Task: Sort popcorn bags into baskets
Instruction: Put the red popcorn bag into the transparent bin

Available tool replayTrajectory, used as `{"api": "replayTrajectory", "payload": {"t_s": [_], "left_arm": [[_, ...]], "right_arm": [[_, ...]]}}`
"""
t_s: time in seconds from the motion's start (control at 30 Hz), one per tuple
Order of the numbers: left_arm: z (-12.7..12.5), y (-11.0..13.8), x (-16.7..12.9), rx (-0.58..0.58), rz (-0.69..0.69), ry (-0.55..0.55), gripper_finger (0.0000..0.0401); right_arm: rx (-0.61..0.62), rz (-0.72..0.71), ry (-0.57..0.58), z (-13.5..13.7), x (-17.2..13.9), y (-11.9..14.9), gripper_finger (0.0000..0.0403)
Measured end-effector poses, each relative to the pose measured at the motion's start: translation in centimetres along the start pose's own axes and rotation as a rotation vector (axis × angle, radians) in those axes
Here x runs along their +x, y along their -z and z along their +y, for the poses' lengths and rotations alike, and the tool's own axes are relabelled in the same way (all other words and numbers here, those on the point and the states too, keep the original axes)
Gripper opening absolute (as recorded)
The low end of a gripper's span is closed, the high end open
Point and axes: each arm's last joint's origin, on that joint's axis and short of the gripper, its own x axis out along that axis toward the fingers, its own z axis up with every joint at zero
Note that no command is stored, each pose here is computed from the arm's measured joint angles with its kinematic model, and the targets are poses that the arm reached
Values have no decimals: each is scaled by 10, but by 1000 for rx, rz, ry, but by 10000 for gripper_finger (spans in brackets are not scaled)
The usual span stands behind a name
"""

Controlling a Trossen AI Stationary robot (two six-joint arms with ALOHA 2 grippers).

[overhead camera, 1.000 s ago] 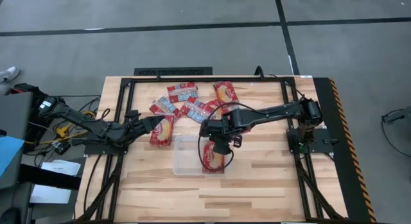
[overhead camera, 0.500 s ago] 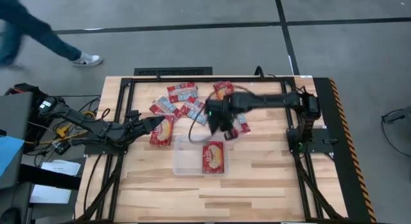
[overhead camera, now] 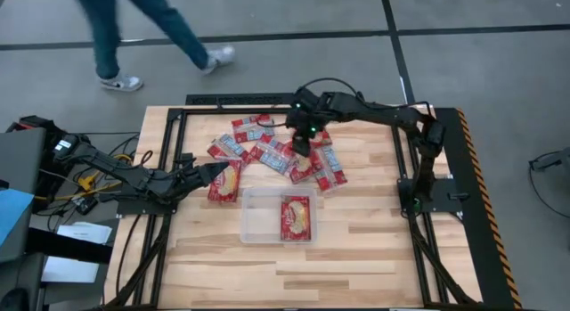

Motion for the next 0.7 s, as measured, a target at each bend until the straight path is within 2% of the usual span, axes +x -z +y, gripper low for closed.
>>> {"api": "replayTrajectory", "payload": {"t_s": [0.13, 0.2, 0.43, 0.53, 0.7], "left_arm": [[0, 0, 0, 0, 0, 0, 221], [0, 0, 0, 0, 0, 0, 221], [-1, 0, 0, -18, 16, 11, 221], [-1, 0, 1, 23, 17, 13, 221], [-5, -11, 13, 76, 45, 9, 213]], "right_arm": [[-110, -113, 153, 5, 14, -14, 291], [-115, -84, 186, 3, 29, -11, 292], [87, 122, 176, -20, 60, 10, 292], [86, 138, 147, -17, 52, 10, 291], [50, 166, 145, -8, 18, 10, 291]]}}
